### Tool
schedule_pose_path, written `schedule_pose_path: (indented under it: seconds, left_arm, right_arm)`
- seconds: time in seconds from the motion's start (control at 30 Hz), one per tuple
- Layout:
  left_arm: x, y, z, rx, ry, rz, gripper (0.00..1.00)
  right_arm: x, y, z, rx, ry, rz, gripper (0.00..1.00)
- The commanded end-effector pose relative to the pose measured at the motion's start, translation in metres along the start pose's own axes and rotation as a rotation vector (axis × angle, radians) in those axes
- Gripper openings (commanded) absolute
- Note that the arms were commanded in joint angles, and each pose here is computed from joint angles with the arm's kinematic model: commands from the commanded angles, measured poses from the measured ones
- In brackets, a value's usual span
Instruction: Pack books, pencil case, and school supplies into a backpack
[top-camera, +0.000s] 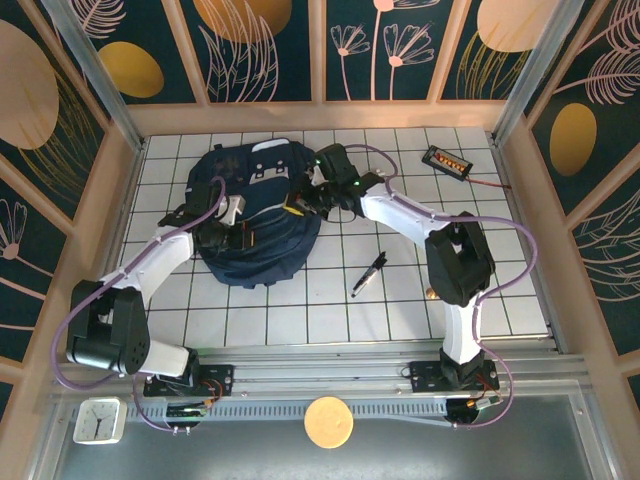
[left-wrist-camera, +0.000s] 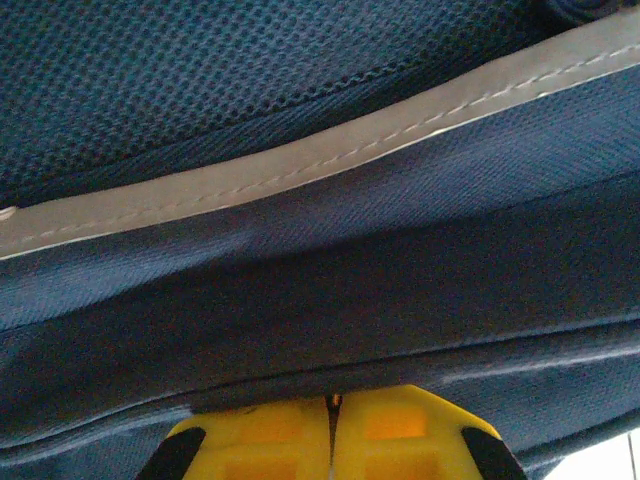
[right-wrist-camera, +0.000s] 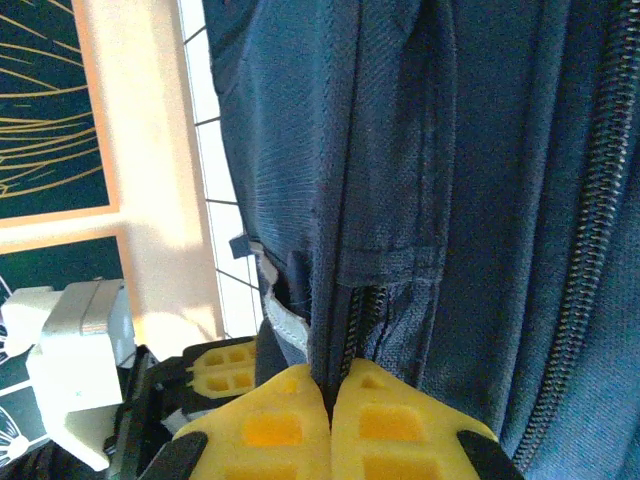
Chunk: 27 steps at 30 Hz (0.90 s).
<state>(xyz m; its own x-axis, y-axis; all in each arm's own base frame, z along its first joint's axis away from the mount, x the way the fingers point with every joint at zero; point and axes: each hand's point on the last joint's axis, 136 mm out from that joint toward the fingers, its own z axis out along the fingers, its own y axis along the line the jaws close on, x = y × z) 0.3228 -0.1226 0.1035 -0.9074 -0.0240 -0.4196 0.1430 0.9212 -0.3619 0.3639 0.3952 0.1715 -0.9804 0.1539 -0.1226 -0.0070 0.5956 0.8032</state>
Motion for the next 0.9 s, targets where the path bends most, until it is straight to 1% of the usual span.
schedule_pose_path:
  seconds: [0.0, 0.07, 0.17, 0.27, 0.33, 0.4, 0.47, 0.57, 0.67, 0.7, 0.73, 0.77, 0.8, 0.83, 0.87]
  left_arm:
    - [0.001, 0.048, -0.019, -0.27, -0.011, -0.021, 0.0]
    - [0.003, 0.072, -0.032, -0.386, -0.014, -0.07, 0.0]
    - [0.004, 0.098, -0.047, -0.499, -0.021, -0.112, 0.0]
    - [0.006, 0.114, -0.054, -0.575, -0.012, -0.122, 0.0]
    - [0.008, 0.127, -0.058, -0.636, -0.003, -0.129, 0.0]
    - [-0.003, 0.137, -0.066, -0.682, -0.025, -0.14, 0.0]
    - [-0.007, 0.153, -0.069, -0.742, -0.042, -0.152, 0.0]
    - [-0.018, 0.168, -0.067, -0.757, -0.084, -0.181, 0.0]
    - [-0.04, 0.161, -0.062, -0.689, -0.151, -0.171, 0.0]
    - [-0.046, 0.154, -0.06, -0.644, -0.174, -0.164, 0.1]
    - [-0.052, 0.147, -0.062, -0.609, -0.201, -0.162, 0.31]
    - [-0.057, 0.14, -0.065, -0.573, -0.224, -0.153, 0.37]
    - [-0.061, 0.131, -0.07, -0.535, -0.255, -0.141, 0.41]
    - [-0.063, 0.123, -0.08, -0.507, -0.293, -0.134, 0.49]
    - [-0.065, 0.116, -0.088, -0.483, -0.329, -0.13, 0.58]
  right_arm:
    - [-0.011, 0.014, -0.033, -0.035, -0.044, -0.033, 0.0]
    - [-0.016, 0.006, -0.04, -0.007, -0.052, -0.044, 0.0]
    - [-0.022, -0.008, -0.049, 0.019, -0.06, -0.04, 0.0]
    - [-0.027, -0.016, -0.055, 0.028, -0.063, -0.041, 0.0]
    - [-0.025, -0.02, -0.054, 0.038, -0.045, -0.055, 0.0]
    - [-0.022, -0.024, -0.053, 0.052, -0.028, -0.072, 0.0]
    - [-0.029, -0.038, -0.058, 0.071, -0.034, -0.059, 0.0]
    - [-0.026, -0.044, -0.059, 0.073, -0.017, -0.063, 0.0]
    - [-0.024, -0.04, -0.059, 0.056, -0.006, -0.073, 0.0]
    - [-0.024, -0.036, -0.06, 0.045, -0.006, -0.076, 0.0]
    - [-0.024, -0.033, -0.06, 0.032, -0.008, -0.078, 0.0]
    - [-0.024, -0.029, -0.061, 0.018, -0.009, -0.079, 0.0]
    - [-0.025, -0.025, -0.061, -0.001, -0.013, -0.079, 0.0]
    - [-0.025, -0.021, -0.061, -0.023, -0.014, -0.075, 0.0]
    - [-0.025, -0.016, -0.061, -0.046, -0.013, -0.072, 0.05]
